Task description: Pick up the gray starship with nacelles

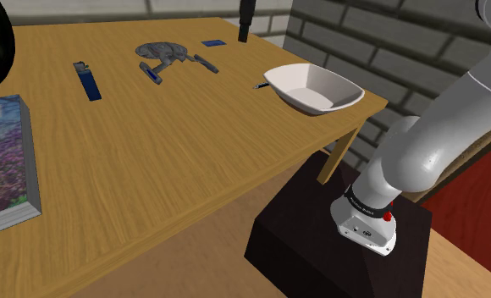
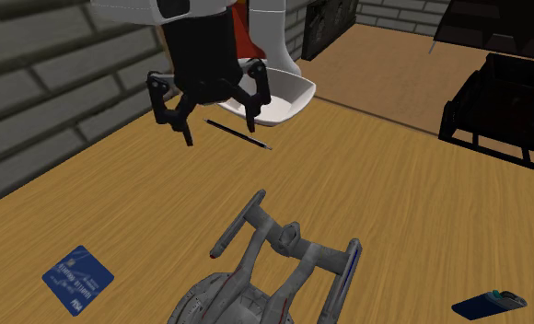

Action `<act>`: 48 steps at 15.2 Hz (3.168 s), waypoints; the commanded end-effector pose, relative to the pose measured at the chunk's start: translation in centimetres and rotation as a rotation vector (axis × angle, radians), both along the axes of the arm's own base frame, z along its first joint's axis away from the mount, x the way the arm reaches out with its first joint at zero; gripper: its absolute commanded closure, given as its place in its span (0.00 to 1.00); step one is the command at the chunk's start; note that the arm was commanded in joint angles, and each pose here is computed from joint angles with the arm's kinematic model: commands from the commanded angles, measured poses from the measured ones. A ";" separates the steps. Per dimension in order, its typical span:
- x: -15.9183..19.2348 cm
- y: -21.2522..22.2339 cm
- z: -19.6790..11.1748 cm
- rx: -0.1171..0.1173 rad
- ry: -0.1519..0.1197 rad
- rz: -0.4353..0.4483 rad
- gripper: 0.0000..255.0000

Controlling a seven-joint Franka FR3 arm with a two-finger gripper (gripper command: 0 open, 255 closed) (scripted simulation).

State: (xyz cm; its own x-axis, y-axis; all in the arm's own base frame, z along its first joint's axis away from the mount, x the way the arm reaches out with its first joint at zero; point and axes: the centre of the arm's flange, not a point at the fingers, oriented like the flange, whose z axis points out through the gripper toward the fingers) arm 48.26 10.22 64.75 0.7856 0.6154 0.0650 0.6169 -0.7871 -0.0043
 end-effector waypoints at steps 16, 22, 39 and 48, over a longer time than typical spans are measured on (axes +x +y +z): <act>11.0 14.4 -3.0 -0.025 0.061 0.429 0.00; 10.9 14.4 -5.4 -0.025 0.061 0.429 0.00; 11.0 14.4 -1.7 -0.025 0.061 0.429 1.00; 11.0 14.4 2.6 -0.025 0.061 0.429 1.00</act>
